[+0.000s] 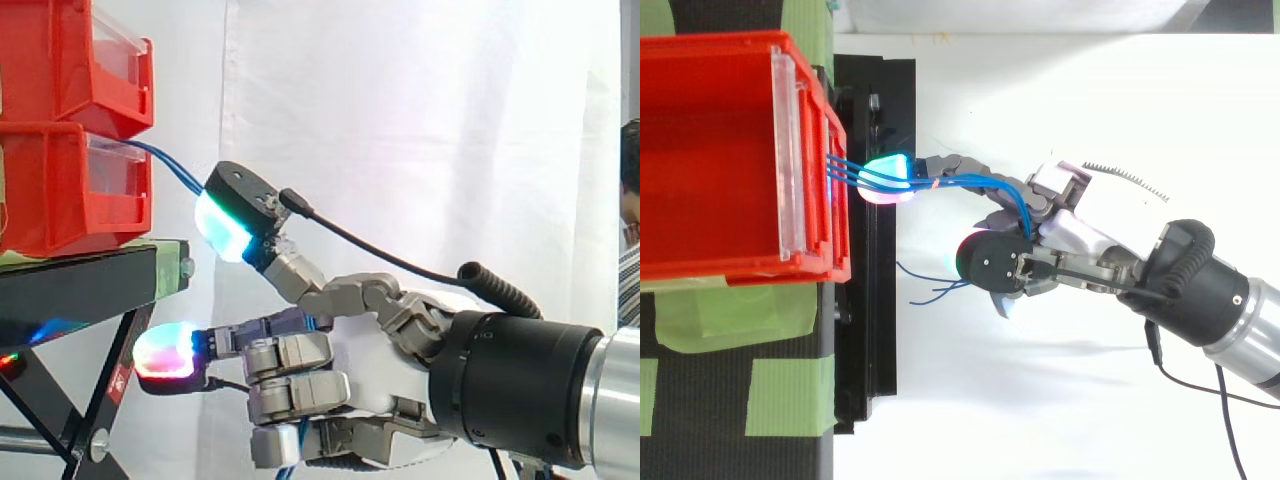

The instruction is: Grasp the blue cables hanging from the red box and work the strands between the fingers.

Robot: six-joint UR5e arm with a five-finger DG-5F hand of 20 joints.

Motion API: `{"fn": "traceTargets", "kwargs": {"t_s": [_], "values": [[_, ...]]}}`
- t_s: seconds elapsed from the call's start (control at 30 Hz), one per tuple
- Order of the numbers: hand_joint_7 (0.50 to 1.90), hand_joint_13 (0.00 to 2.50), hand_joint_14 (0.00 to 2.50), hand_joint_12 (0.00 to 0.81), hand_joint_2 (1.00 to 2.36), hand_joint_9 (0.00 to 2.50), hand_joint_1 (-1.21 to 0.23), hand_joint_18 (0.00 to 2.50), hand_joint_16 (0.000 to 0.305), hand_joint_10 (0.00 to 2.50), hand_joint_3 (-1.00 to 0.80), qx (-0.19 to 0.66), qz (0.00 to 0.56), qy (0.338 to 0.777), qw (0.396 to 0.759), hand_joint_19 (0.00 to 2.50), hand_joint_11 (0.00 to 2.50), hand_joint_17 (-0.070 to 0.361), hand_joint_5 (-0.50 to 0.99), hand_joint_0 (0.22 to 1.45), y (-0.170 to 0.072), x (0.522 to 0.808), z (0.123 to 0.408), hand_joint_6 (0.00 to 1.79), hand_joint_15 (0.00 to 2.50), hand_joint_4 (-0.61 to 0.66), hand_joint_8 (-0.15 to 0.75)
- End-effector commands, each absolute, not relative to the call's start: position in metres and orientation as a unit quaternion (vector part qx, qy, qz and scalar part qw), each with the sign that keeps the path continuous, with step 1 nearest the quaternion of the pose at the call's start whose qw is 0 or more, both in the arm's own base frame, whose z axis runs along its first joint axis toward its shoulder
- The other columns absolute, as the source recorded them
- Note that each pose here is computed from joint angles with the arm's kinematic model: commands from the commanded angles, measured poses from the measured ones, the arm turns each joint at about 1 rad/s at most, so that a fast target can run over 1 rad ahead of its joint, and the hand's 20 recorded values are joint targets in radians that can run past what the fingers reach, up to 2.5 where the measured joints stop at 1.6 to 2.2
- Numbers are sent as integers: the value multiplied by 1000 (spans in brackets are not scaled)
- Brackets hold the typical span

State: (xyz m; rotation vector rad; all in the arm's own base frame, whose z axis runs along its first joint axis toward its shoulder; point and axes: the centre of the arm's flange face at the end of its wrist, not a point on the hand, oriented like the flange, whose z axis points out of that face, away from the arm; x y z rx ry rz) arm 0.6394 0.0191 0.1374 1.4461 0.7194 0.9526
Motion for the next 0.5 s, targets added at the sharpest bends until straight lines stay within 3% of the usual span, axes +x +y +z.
{"fn": "traceTargets", "kwargs": {"t_s": [0.0,0.07,0.1,0.2,0.47], "values": [[746,850,2395,484,1000,732,-487,1427,65,2188,-1000,623,406,313,591,1498,1637,146,-91,749,18,638,142,9,1235,315,421],[747,820,2500,485,1000,705,-488,1486,62,2393,-1000,624,404,313,590,1618,1695,139,-88,750,17,637,141,8,1245,317,424],[749,821,2500,488,1000,674,-488,1462,59,2500,-1000,624,405,312,590,1555,1731,133,-82,750,17,638,141,8,1271,321,429],[771,843,2500,495,1000,621,-489,1403,59,2500,-1000,625,406,311,589,1224,1859,133,-63,751,17,638,141,9,1333,330,430],[905,946,2500,529,1000,599,-493,1343,62,2500,-1000,626,404,312,590,806,2215,139,-25,749,15,637,140,12,1436,334,443]]}}
